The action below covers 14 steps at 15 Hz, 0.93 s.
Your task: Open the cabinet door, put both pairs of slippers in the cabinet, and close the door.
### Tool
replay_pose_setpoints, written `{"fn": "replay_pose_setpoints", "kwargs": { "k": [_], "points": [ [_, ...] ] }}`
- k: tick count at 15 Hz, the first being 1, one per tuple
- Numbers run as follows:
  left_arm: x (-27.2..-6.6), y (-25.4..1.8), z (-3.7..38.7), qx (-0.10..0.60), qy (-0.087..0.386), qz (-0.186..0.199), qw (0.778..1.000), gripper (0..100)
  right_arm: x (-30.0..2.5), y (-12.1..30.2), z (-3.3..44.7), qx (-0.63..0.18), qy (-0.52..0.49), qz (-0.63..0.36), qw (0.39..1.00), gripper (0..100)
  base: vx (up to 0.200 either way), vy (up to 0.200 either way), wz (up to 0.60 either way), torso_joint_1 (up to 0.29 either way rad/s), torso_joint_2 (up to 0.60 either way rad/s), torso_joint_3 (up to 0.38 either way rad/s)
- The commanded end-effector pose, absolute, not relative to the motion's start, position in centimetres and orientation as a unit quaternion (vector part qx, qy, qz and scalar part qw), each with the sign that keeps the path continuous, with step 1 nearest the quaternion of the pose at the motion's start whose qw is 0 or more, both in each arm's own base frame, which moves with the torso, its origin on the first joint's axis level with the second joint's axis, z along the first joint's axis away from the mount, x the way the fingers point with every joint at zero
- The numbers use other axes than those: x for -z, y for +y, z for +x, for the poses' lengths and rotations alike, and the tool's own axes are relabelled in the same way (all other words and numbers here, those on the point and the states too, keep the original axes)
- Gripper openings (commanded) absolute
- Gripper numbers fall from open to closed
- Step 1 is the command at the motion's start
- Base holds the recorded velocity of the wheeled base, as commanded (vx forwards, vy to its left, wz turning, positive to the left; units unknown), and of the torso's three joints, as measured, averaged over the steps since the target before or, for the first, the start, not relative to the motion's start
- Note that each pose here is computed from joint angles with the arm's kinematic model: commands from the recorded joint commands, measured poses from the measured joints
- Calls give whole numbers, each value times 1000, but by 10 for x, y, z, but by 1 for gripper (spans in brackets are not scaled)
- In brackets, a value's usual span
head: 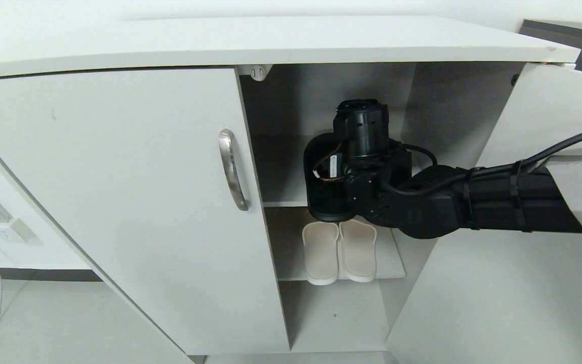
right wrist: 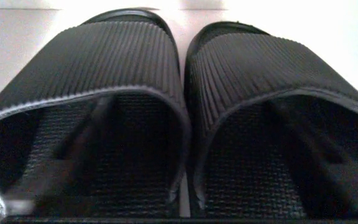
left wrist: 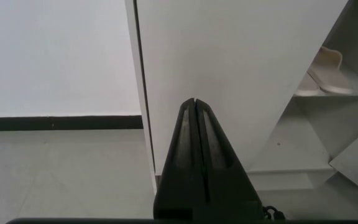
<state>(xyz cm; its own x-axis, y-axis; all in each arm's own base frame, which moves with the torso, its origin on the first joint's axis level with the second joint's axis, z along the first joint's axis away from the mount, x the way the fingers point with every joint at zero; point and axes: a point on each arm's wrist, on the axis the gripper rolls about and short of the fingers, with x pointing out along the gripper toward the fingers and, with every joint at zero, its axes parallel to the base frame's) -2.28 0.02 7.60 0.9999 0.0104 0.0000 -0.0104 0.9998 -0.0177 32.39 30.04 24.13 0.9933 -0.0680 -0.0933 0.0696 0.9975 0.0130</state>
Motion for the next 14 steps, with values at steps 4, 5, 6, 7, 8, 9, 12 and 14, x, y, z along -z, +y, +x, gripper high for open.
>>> {"fn": "replay_pose_setpoints", "kwargs": {
  "k": [4,5,6,7,8,9,12,14],
  "points": [
    [-76,0,-23,-5,1,-9,1000,0,-255,290,285,12,50,6,999,100,0,0,0,0,0,0],
    [-76,0,-23,-5,0,-9,1000,0,-258,289,279,8,50,7,999,100,0,0,0,0,0,0],
    [-76,0,-23,-5,0,-9,1000,0,-262,285,268,1,49,7,999,100,0,0,0,0,0,0],
    [-76,0,-23,-5,1,-9,1000,0,-262,284,262,-4,51,6,999,100,0,0,0,0,0,0],
    [-76,0,-23,-5,1,-9,1000,0,-263,282,252,-12,53,4,999,100,0,0,0,0,0,0],
    [-76,0,-23,-5,1,-9,1000,0,-261,280,243,-20,53,2,998,100,0,0,0,0,0,0],
    [-76,0,-23,-5,0,-9,1000,0,-260,276,226,-31,42,11,999,100,0,0,0,0,0,0],
    [-76,0,-23,-5,1,-9,1000,0,-261,273,217,-38,42,11,998,100,0,0,0,0,0,0]
  ]
}}
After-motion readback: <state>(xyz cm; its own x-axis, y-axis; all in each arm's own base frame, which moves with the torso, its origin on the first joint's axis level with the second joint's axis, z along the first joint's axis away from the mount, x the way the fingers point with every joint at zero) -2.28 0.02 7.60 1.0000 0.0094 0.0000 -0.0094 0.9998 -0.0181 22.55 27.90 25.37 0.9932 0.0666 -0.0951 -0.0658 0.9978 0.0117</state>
